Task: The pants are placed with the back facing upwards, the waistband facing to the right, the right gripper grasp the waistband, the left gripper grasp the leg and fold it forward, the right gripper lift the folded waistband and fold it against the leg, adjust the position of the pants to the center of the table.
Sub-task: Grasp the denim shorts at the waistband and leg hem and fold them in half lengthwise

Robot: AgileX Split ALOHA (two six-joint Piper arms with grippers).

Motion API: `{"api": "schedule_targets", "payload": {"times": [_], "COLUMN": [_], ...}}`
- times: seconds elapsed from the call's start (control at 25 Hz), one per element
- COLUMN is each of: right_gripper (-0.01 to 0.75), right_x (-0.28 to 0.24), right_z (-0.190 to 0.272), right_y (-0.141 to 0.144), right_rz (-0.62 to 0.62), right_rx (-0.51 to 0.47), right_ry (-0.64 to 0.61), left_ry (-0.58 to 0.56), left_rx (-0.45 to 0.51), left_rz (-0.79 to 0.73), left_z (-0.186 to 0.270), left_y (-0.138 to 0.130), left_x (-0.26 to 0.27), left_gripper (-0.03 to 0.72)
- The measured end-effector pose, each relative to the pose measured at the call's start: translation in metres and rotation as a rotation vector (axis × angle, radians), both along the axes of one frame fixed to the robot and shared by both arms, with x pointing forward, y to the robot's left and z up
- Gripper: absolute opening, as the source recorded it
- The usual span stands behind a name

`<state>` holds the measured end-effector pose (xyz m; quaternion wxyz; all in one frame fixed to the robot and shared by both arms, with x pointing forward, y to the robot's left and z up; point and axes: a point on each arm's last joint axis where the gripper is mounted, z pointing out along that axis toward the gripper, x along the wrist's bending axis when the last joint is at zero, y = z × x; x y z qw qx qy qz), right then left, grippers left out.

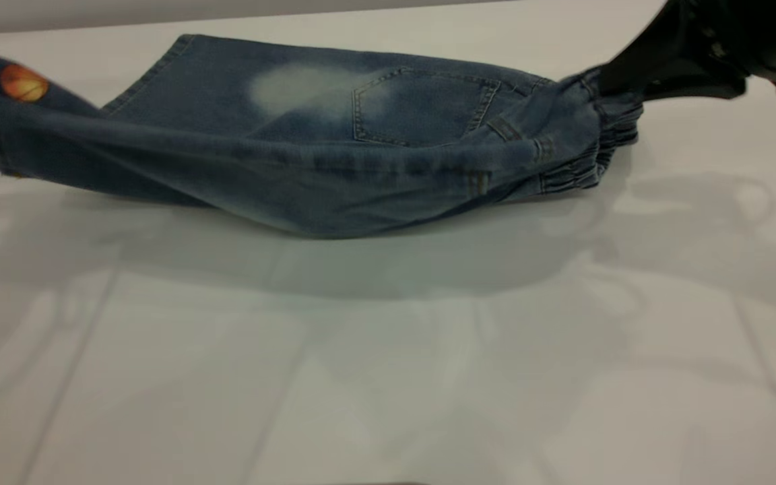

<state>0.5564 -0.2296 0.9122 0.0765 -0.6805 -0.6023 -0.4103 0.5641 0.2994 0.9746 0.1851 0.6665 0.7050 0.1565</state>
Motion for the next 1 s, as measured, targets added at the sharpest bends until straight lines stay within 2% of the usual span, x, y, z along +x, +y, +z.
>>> {"api": "schedule_targets", "payload": {"times": [0.32, 0.56, 0.8, 1.0], "right_gripper": [0.035, 0.035, 0.035, 0.036], "right_x": [0.046, 0.069, 0.082, 0.089], "right_z": [-0.019, -0.024, -0.032, -0.041], "right_y": [0.001, -0.009, -0.025, -0.028], "right_rz": [-0.037, -0.104, -0.206, -0.206], "right_rx": [0.005, -0.002, -0.034, -0.082], "right_ry": [-0.008, -0.026, -0.045, -0.065], "left_ry": [-0.136, -0.252, -0.379, -0.423], "left_rx": [0.003, 0.003, 0.006, 0.011], "left_rz": [0.007, -0.025, -0.039, -0.037], "left_z": [-0.028, -0.04, -0.046, -0.067], "left_y": [-0.001, -0.016, -0.024, -0.024], "left_x": [0.048, 0.08, 0.105, 0.116], "left_gripper": [0.04, 0.04, 0.04, 0.04]}}
